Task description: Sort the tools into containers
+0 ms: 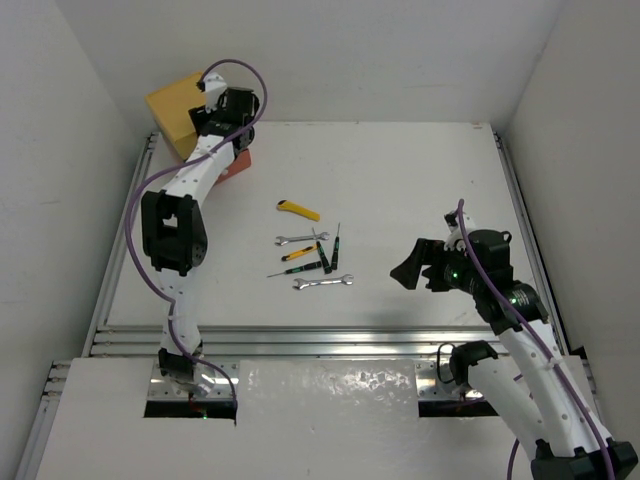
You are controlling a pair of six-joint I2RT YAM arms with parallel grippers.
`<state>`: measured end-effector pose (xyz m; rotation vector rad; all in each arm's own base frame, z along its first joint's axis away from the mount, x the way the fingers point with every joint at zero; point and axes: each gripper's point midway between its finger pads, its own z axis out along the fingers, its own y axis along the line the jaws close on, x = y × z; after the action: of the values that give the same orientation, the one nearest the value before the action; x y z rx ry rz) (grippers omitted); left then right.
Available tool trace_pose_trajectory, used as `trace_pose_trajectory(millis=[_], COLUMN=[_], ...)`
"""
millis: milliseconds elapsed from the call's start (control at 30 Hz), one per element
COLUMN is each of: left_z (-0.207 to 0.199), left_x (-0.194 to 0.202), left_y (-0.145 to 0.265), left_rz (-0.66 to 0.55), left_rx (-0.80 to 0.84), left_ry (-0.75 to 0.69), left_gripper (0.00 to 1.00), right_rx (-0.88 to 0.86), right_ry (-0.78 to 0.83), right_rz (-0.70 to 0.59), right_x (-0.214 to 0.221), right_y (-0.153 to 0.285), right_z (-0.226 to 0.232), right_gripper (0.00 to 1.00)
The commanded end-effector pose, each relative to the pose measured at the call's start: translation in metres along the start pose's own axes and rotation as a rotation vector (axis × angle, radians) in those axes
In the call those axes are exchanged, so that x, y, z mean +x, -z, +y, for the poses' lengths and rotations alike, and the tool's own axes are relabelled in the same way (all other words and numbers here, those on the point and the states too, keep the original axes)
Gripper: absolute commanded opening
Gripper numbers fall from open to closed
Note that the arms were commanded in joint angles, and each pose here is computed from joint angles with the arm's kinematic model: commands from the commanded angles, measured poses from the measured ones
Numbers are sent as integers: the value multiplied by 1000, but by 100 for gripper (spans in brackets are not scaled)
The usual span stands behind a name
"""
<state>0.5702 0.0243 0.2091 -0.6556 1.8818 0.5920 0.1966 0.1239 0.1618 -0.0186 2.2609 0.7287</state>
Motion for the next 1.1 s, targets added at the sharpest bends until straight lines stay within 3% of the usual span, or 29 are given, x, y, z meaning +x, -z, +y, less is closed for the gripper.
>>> trace_pose_trajectory(millis=[0, 200, 700, 867, 967, 1067], left_z=[-5, -5, -5, -2, -2, 0], left_x=[-26, -15, 2, 9, 11, 10], left_y=[3, -2, -12, -15, -17, -18], left_rz=[-49, -39, -7, 2, 2, 1], left_rx=[25, 11, 10, -10, -9, -17], left_ry=[47, 32, 40, 35, 34, 38], left_gripper=[63, 55, 49, 58, 47, 43], right_rx=[-36, -35, -38, -36, -34, -33], right_ry=[31, 32, 35, 35, 38, 38], right_rz=[-36, -38, -29, -25, -27, -25], right_x=[-12, -12, -11, -10, -11, -10], right_y=[2, 3, 0, -1, -1, -1], right_z=[10, 10, 9, 8, 8, 7], right_gripper=[99, 99, 99, 99, 99, 99])
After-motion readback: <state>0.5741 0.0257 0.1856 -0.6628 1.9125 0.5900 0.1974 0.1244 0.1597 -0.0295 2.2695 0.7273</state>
